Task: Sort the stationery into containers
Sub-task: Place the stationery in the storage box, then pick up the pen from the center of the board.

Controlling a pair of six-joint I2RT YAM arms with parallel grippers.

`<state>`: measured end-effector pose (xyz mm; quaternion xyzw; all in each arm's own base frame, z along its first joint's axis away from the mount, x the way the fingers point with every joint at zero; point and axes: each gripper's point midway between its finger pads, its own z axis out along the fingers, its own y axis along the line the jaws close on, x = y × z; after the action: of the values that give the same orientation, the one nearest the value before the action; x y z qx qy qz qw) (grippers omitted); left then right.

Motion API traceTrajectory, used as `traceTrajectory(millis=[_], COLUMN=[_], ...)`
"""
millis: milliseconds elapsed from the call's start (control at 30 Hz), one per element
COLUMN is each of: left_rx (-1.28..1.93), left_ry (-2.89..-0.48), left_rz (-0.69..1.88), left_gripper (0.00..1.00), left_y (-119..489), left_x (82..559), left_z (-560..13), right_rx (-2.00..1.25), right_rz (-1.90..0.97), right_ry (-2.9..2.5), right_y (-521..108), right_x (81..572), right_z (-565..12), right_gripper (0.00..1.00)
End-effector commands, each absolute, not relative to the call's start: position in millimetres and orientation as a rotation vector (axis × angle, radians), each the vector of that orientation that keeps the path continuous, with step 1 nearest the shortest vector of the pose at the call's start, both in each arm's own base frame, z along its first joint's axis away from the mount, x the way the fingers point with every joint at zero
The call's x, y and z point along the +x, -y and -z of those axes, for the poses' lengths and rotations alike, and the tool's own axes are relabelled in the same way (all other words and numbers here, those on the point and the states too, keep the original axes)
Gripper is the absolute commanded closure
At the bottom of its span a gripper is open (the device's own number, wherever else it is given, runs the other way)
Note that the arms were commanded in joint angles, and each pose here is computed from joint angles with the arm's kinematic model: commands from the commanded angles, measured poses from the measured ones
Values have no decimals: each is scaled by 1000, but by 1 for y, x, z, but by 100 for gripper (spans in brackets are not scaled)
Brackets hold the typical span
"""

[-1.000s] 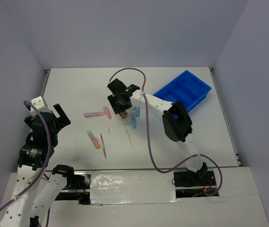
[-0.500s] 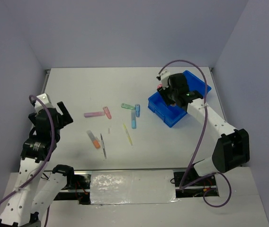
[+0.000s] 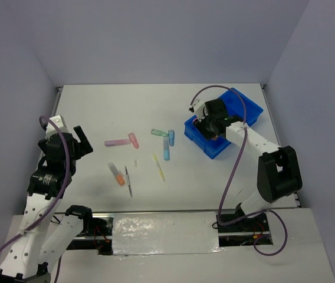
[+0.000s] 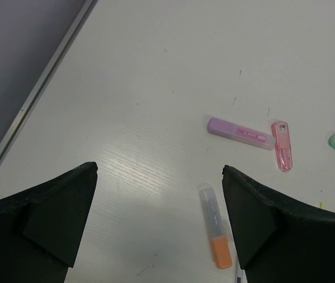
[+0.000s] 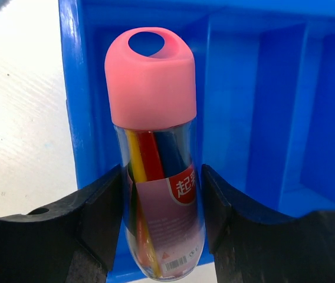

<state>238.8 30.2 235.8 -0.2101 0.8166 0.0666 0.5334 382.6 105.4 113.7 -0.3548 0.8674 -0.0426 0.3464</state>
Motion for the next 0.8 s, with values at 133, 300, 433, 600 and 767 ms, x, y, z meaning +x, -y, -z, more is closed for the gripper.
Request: traceTrajectory(millis=[133,300,433,600,767], left_rx=[-495,-500,-501,-514,-573], left_ry=[-1893,-1895,-1893,-1897,-1900], left_rz=[-143,-152,-155,-171,-221], left_gripper=[1,1,1,1,1], left_y=[-30,-31,-32,-34,-44], left_x=[244,244,243,243,241], left_z=[-252,-252,-252,-251,-248], right_rx=[-880,-825,-799,-706,-305], right_rz=[100,126,120,8,-155], right_ry=[-2206,-2164,-2117,-2047,-1853], right_y=[-110,-107,-107,-123,-191], right_x=[400,403,400,394,365], right_z=[-132,-152,-174,-216,-275], right_gripper=[64,25,24,0,0])
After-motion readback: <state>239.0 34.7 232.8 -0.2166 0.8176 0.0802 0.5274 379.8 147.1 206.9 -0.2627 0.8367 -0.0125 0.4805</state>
